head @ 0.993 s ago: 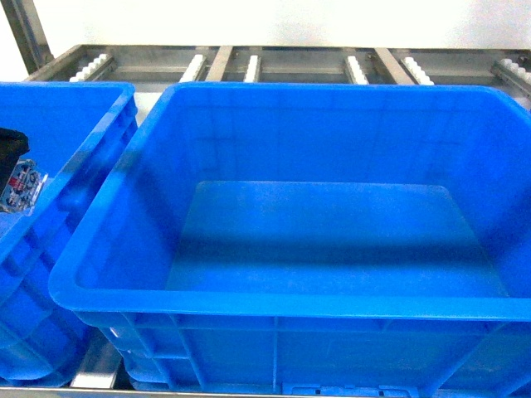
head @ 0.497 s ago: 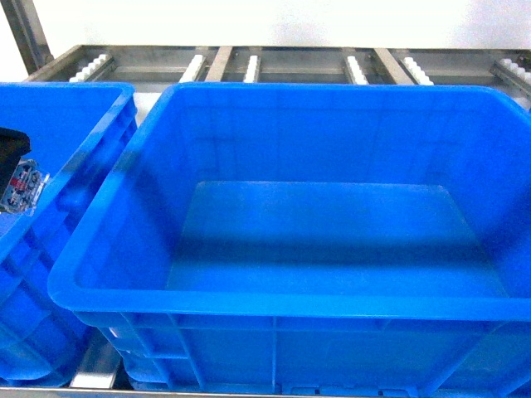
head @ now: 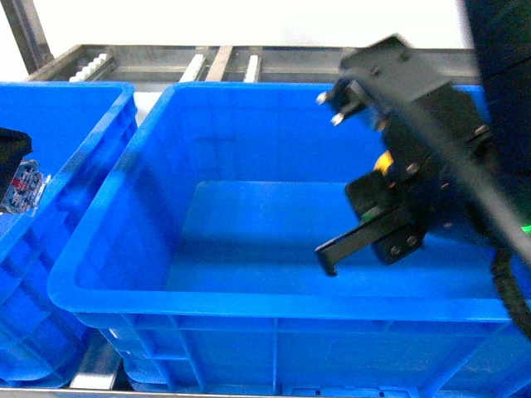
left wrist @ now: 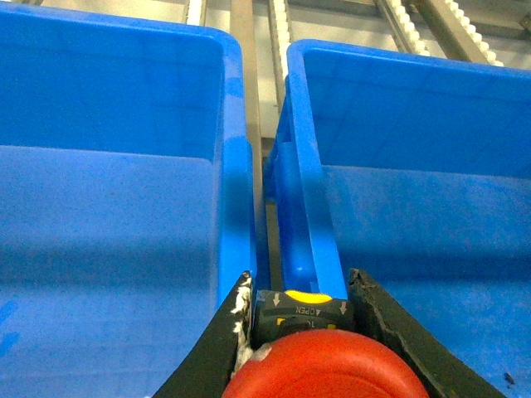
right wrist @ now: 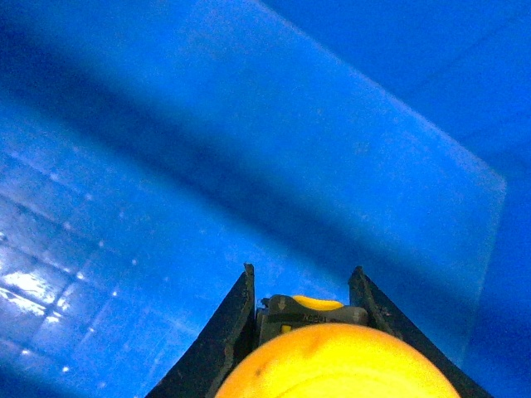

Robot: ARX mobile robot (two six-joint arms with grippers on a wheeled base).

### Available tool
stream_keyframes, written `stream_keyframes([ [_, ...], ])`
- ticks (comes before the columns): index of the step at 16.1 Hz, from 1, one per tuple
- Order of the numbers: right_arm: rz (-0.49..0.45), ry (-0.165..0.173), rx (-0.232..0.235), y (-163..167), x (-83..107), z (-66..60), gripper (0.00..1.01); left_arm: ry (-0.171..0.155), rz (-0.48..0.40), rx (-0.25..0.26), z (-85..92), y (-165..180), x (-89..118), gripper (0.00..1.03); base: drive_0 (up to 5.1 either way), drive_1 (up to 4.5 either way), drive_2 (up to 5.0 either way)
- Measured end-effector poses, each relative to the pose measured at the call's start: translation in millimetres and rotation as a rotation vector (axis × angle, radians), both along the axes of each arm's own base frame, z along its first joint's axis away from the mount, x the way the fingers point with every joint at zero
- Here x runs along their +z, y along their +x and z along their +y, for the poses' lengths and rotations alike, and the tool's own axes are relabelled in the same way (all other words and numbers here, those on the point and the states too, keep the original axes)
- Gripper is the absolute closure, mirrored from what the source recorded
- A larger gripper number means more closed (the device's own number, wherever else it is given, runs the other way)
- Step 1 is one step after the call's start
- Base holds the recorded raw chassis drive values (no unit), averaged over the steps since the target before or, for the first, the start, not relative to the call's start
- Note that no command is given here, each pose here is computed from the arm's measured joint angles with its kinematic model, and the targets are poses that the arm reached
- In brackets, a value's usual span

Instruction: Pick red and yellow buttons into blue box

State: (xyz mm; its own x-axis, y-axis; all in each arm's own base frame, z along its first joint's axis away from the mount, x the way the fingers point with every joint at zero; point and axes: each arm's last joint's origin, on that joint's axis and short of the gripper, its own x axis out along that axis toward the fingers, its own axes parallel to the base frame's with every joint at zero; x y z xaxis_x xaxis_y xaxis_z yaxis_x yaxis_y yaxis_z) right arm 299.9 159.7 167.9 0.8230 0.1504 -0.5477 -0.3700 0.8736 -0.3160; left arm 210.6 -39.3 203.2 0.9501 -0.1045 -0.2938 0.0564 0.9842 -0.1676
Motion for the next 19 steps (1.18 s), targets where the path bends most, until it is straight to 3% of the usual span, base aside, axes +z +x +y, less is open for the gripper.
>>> stream_keyframes([
  [1,0.127,-0.054,-0.003,17,-24.2,11.8,0.72,0.0,0.0,0.0,0.0,0,0,0.74,0.0,0.0,0.0],
  [3,0.132,-0.024,-0.027,24,-25.3,14.4,0.44,0.0,0.0,0.0,0.0,0,0,0.74,0.0,0.0,0.0],
  [4,0.114,-0.006,-0.038,22,-23.5,10.9,0.35,0.0,0.0,0.0,0.0,0,0,0.74,0.0,0.0,0.0],
  [5,0.074,0.024,-0.072,21,-18.3,1.4,0.21,0.0,0.0,0.0,0.0,0,0,0.74,0.0,0.0,0.0],
  [7,-0.006,0.067,-0.138,18,-4.1,-23.1,0.01,0.0,0.0,0.0,0.0,0,0,0.74,0.0,0.0,0.0],
  [9,-0.152,0.124,-0.23,-2,23.9,-66.6,0.03,0.0,0.0,0.0,0.0,0,0,0.74,0.0,0.0,0.0],
  [10,-0.216,0.118,-0.254,-18,32.9,-85.6,0.03,0.0,0.0,0.0,0.0,0,0,0.74,0.0,0.0,0.0],
  [16,-0.25,0.112,-0.27,-41,38.3,-107.6,0.03,0.0,0.0,0.0,0.0,0,0,0.74,0.0,0.0,0.0],
  [17,-0.274,0.119,-0.287,-52,40.8,-118.4,0.03,0.0,0.0,0.0,0.0,0,0,0.74,0.0,0.0,0.0],
  [19,-0.387,0.156,-0.336,-88,53.7,-153.0,0.03,0.0,0.0,0.0,0.0,0,0,0.74,0.0,0.0,0.0],
])
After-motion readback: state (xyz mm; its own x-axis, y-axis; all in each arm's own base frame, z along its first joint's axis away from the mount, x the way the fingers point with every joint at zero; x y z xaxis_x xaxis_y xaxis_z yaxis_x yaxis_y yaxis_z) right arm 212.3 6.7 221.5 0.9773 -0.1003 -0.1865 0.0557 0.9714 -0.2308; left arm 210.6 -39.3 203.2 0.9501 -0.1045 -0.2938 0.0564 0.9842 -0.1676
